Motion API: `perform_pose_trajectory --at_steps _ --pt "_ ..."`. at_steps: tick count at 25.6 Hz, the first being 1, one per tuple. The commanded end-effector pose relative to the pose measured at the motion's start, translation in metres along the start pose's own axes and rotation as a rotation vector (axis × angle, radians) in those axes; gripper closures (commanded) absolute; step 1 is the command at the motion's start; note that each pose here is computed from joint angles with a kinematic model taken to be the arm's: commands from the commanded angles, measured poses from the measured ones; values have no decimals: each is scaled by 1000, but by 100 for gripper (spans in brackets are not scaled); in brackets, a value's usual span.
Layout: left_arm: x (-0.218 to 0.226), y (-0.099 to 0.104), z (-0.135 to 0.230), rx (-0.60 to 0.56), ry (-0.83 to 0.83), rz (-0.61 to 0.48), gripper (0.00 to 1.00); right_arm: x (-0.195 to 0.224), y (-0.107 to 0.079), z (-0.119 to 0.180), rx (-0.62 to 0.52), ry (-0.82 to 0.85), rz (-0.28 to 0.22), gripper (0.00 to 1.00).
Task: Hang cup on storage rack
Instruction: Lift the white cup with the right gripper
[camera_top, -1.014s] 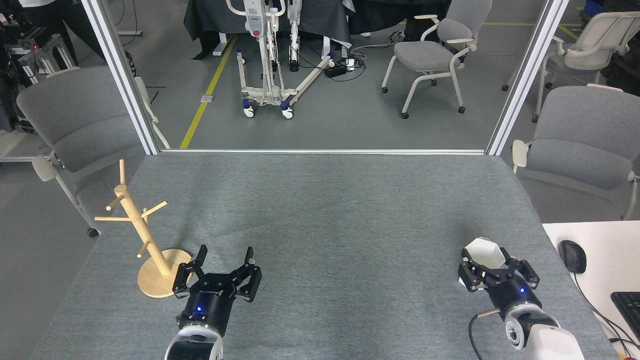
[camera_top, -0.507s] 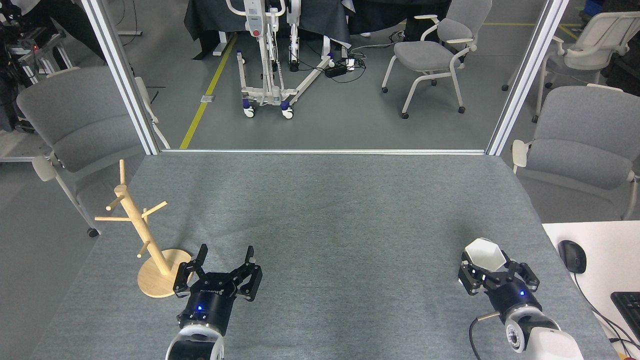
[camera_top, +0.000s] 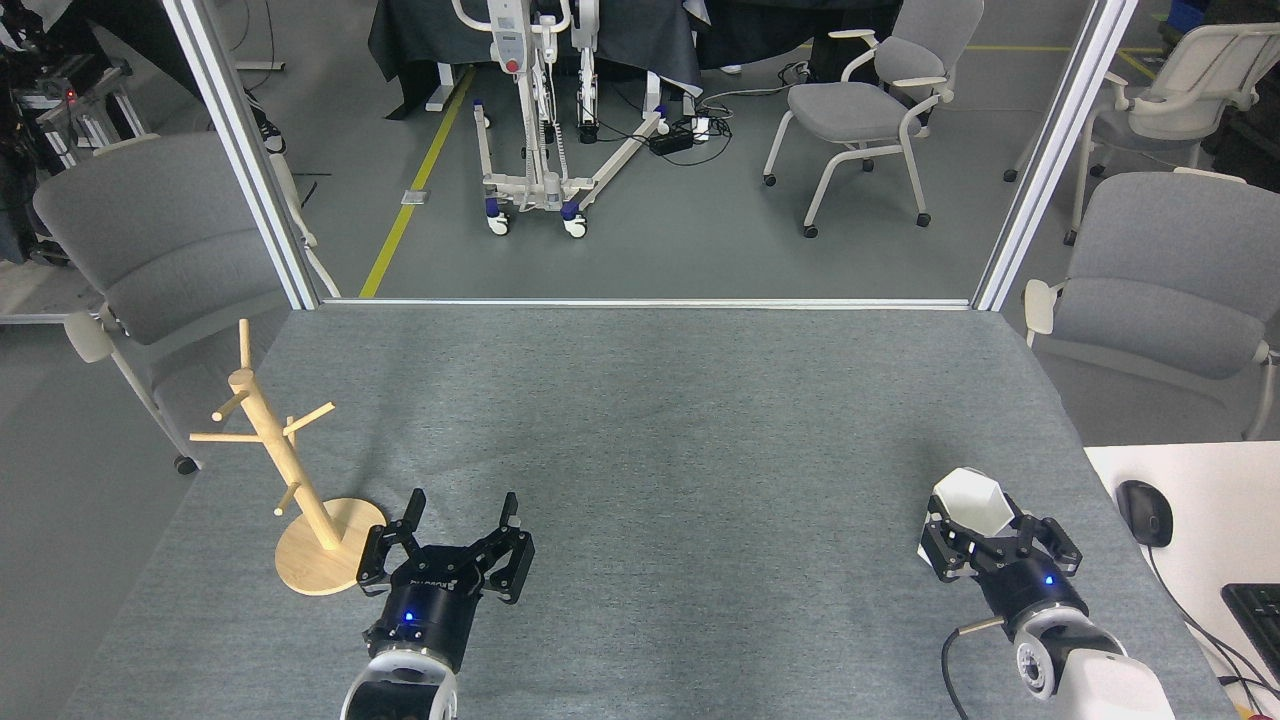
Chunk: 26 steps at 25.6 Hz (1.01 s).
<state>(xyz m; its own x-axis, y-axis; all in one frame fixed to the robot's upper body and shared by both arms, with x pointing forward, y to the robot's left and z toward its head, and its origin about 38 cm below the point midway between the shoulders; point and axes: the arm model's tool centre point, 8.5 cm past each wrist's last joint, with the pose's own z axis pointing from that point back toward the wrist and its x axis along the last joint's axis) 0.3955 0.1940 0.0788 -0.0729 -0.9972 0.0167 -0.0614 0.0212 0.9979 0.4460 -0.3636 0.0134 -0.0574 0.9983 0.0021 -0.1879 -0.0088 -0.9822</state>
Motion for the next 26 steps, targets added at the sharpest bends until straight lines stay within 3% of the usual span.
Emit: perform_pose_trajectory --at_steps 1,5,8,13,18,22,26 --pt "2 0 0 -1 -2 0 0 -4 -28 -4 -76 5 -46 40" --pt "2 0 0 -1 -9 0 0 1 -80 -9 -111 -36 -211 43" --pt "4 -1 1 -9 -21 -1 0 10 -105 -7 -96 -87 -257 48" --pt "57 -10 12 -19 -224 -80 1 19 -136 4 -110 -125 -199 51" --pt "142 -23 44 19 -441 -429 1 31 -151 21 -109 -127 -158 51" --pt "202 -12 61 67 -578 -438 1 57 -159 25 -77 -191 -121 50" --pt "229 3 48 79 -641 -461 1 68 -162 30 -49 -306 -127 50"
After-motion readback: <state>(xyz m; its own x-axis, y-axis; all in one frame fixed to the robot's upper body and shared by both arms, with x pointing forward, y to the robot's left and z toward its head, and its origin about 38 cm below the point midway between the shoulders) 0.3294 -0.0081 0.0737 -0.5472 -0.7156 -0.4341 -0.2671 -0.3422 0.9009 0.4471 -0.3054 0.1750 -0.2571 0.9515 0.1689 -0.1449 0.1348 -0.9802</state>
